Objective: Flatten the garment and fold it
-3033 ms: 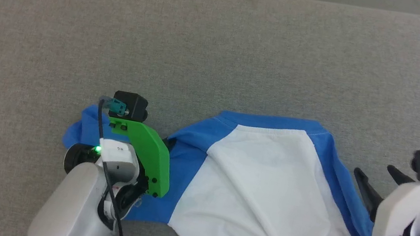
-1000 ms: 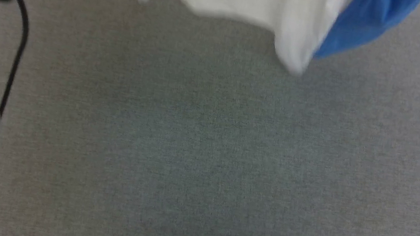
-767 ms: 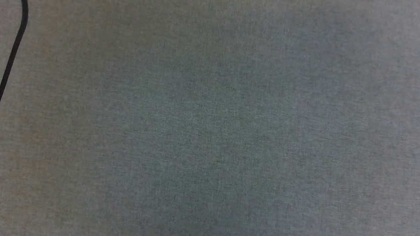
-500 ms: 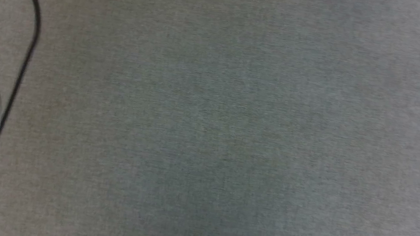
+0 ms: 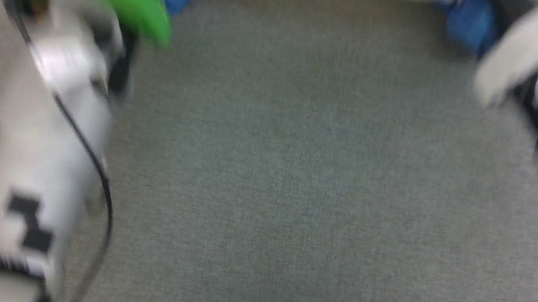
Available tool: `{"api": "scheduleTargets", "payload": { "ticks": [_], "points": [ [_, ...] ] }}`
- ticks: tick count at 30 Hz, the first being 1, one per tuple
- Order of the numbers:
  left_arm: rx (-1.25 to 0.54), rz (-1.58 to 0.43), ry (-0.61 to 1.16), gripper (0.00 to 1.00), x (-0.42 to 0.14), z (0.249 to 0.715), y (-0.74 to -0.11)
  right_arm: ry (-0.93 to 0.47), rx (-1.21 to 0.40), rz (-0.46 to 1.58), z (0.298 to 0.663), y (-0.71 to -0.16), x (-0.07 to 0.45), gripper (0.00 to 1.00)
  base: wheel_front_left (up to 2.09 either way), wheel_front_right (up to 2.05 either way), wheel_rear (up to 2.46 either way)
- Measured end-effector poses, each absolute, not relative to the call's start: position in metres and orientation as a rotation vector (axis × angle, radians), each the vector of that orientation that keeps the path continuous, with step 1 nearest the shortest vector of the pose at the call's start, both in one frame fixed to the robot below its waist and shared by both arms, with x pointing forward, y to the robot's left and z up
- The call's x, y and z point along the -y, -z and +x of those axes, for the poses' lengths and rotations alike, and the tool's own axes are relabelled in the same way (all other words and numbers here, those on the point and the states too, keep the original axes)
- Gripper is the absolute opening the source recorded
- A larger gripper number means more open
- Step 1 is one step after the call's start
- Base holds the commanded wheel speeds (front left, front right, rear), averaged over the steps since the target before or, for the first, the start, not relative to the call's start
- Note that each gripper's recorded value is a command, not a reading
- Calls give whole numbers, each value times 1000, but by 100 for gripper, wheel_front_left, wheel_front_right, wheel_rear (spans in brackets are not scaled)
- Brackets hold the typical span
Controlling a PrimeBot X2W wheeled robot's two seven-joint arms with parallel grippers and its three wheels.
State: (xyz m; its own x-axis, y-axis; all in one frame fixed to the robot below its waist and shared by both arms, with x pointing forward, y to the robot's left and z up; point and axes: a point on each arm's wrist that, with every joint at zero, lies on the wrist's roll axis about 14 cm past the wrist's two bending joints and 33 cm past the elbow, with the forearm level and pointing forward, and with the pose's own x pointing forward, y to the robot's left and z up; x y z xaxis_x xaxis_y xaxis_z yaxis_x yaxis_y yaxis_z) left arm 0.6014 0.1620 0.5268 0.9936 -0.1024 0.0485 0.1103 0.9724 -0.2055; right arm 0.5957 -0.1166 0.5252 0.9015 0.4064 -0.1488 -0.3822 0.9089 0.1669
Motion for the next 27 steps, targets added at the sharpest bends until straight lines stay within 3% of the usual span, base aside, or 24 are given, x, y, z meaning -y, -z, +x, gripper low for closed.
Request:
{"api": "scheduleTargets", "payload": {
  "ticks": [13,27],
  "points": [
    [-365,-395,63,0,-146,412,-415,-418,-581,179,430,-427,142,0,0,0,0],
    [-778,-333,30,0,-148,299,-377,-497,-933,19,319,-404,155,0,0,0,0]
  ]
}}
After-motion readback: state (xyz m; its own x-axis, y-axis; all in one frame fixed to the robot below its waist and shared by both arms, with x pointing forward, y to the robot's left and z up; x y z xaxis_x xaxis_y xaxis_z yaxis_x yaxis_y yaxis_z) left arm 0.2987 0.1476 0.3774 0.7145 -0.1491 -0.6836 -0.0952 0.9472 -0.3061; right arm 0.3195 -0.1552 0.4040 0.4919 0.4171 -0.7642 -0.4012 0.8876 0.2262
